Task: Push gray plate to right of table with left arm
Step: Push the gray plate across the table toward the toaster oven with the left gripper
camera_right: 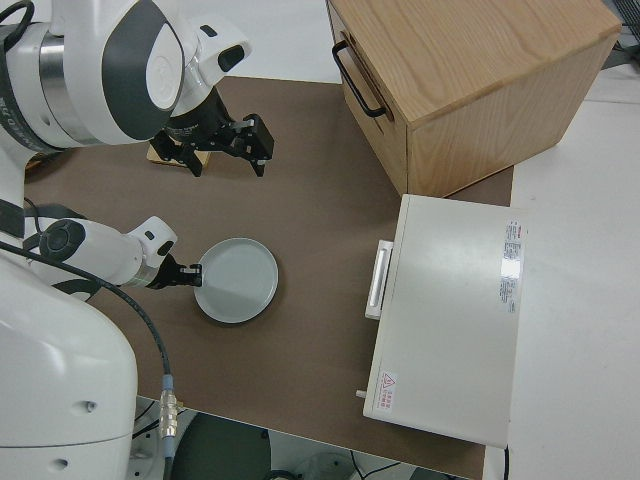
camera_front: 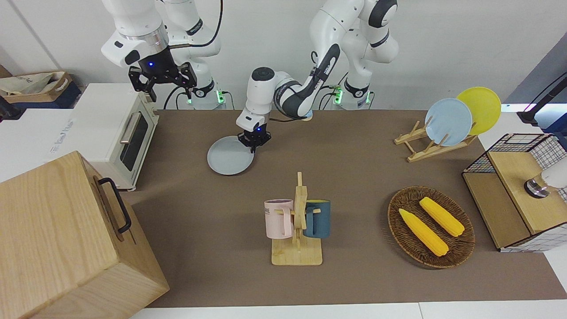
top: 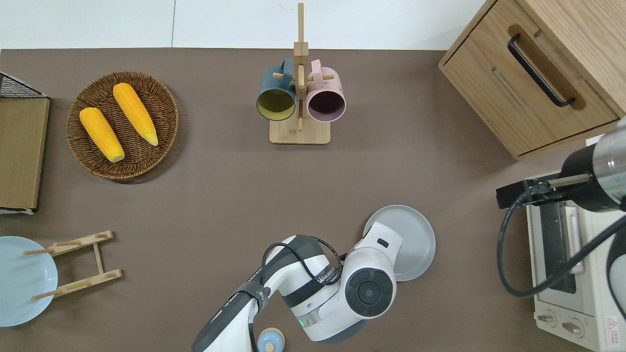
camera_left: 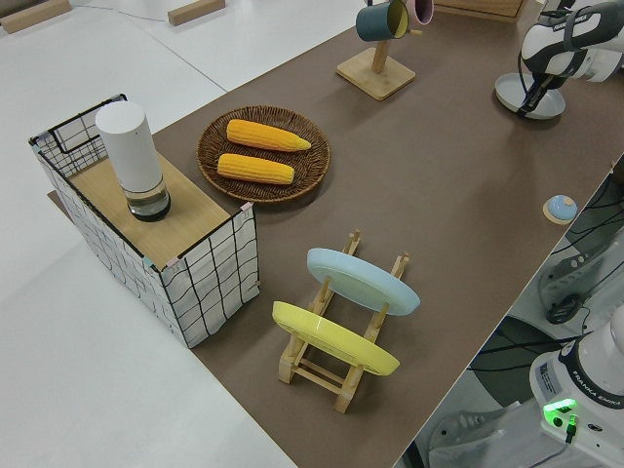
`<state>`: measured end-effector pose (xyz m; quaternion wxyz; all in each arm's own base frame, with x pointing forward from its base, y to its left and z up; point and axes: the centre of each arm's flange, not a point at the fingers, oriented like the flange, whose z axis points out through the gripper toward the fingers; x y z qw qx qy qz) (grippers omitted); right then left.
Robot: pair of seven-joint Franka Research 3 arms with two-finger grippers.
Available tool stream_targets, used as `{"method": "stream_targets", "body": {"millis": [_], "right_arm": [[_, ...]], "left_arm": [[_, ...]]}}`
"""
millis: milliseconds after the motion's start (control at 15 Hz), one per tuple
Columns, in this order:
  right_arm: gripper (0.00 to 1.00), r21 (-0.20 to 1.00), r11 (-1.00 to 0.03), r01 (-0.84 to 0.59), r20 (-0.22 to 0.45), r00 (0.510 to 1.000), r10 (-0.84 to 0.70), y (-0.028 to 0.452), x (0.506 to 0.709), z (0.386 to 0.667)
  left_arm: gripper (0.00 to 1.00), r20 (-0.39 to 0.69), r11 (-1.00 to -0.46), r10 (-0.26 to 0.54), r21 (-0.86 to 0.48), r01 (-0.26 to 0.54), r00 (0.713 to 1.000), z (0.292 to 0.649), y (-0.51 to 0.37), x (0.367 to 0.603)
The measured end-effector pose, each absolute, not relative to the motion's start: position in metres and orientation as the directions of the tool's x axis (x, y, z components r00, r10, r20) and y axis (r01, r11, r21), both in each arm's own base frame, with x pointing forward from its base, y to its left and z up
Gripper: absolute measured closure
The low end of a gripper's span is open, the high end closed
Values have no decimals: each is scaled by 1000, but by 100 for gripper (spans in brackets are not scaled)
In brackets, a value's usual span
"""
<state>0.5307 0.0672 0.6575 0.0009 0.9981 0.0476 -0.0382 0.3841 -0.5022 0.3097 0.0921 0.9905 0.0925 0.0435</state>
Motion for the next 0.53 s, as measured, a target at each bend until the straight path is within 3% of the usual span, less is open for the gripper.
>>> {"method": "stream_targets", "body": {"millis": [267,333,533], "right_arm": [[1,-2,-995,95,-76,993,95,67,531,657],[1,-2,-995,95,-76,993,95,67,531,657],[1,-2,-995,95,-76,993,95,67,531,657]], "left_arm": [[93,67,-965,196,192,180,978,308,-513,383],[82,67,-964,199,190,184,978,308,-512,385],[35,74,-962,211,194,194,975,310,-510,392]]}}
